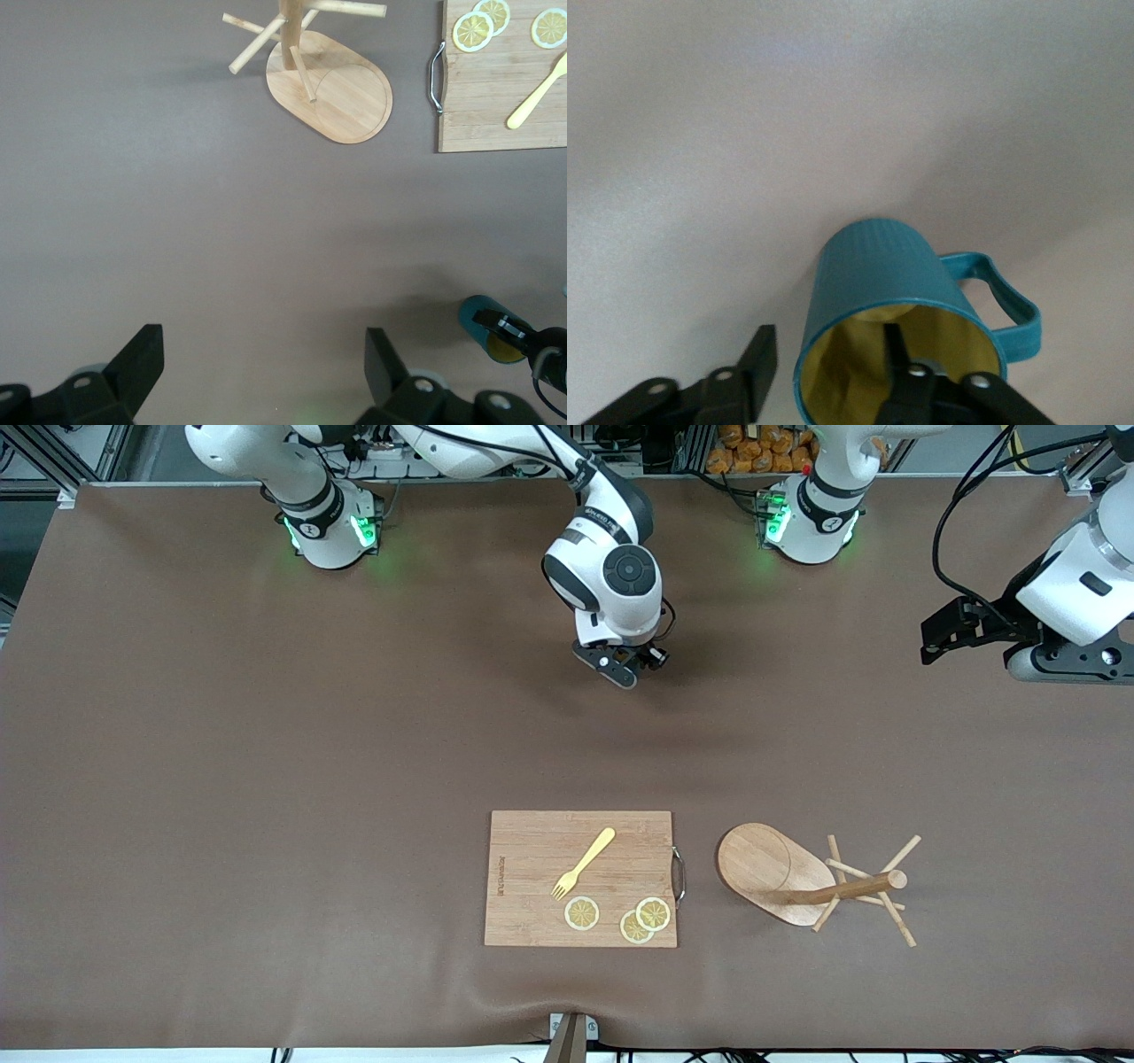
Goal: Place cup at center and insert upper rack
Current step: 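Set the mug down, open the right gripper and withdraw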
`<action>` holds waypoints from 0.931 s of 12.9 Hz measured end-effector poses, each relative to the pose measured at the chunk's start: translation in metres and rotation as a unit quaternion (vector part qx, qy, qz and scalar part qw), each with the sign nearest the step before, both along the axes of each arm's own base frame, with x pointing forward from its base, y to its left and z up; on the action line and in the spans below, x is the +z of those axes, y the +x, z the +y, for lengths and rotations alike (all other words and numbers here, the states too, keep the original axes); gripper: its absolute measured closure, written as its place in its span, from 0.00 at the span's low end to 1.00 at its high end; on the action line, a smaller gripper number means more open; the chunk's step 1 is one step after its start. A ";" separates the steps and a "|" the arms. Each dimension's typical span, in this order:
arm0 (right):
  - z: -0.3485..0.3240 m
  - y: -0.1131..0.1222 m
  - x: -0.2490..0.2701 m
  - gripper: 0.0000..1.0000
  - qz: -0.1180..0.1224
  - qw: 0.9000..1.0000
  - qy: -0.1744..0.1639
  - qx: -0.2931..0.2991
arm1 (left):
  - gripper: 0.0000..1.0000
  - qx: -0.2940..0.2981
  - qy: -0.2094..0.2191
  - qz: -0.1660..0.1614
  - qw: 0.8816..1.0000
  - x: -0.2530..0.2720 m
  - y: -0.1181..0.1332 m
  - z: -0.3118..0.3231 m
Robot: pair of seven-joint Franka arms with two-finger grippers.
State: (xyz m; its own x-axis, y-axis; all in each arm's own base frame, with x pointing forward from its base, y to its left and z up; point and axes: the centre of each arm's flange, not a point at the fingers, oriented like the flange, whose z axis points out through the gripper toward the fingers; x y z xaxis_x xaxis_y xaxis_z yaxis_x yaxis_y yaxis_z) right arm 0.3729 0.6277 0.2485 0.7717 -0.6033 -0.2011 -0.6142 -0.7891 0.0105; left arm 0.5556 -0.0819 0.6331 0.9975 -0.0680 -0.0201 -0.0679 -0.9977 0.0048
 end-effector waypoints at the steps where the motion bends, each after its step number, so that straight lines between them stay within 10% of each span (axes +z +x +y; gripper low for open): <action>1: 0.001 0.003 0.004 0.25 -0.003 1.000 0.003 -0.002 | 0.00 -0.002 0.000 0.000 1.000 0.000 0.000 -0.003; 3: 0.001 0.015 0.020 0.02 -0.013 1.000 0.016 -0.008 | 0.00 -0.007 0.000 0.000 1.000 0.000 -0.001 -0.009; 12: -0.183 0.155 0.225 0.00 -0.048 0.992 0.067 0.092 | 0.00 0.054 -0.001 -0.003 0.999 0.004 -0.015 -0.067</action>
